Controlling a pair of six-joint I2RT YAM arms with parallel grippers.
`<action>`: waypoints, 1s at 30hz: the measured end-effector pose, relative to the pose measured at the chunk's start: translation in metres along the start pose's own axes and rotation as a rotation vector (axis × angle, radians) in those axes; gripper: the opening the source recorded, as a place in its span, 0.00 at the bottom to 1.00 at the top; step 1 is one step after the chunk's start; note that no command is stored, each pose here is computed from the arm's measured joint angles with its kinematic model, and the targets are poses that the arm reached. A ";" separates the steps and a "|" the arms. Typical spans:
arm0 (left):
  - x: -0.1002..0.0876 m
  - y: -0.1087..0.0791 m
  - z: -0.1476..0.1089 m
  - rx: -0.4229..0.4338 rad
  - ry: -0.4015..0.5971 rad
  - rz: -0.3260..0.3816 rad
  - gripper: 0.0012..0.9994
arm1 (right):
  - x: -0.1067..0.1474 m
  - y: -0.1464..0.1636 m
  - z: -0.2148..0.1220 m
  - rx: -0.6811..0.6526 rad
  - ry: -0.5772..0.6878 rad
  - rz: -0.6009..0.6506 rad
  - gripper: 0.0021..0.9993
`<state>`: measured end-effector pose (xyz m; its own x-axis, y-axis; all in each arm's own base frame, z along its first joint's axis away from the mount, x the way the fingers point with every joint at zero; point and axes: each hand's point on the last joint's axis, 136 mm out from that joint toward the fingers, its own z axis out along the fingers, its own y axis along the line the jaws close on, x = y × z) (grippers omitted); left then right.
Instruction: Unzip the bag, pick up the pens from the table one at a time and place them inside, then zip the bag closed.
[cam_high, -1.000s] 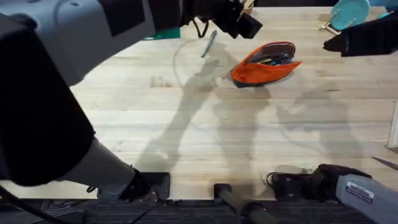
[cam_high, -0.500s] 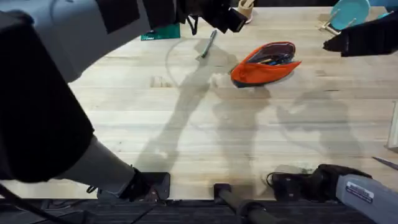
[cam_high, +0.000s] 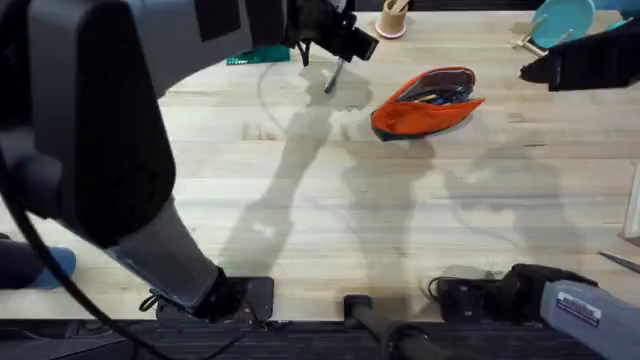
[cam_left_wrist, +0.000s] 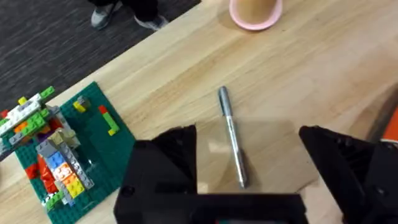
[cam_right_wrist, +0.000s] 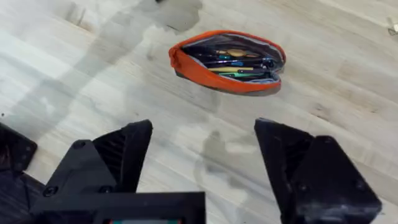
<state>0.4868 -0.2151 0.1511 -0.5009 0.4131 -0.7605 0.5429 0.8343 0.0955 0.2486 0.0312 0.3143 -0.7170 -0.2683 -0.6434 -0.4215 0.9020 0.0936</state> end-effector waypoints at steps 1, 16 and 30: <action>0.001 0.002 0.002 -0.003 0.000 -0.006 0.99 | 0.000 0.000 0.000 0.000 0.000 0.000 1.00; 0.033 0.009 0.032 -0.005 0.073 -0.052 1.00 | 0.000 0.000 0.000 0.000 0.000 0.000 1.00; 0.070 0.006 0.056 0.008 0.164 -0.082 0.99 | 0.000 0.000 0.000 0.000 0.000 0.000 1.00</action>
<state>0.4931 -0.2017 0.0628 -0.6467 0.3985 -0.6503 0.5009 0.8649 0.0319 0.2486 0.0312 0.3142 -0.7171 -0.2682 -0.6433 -0.4216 0.9019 0.0939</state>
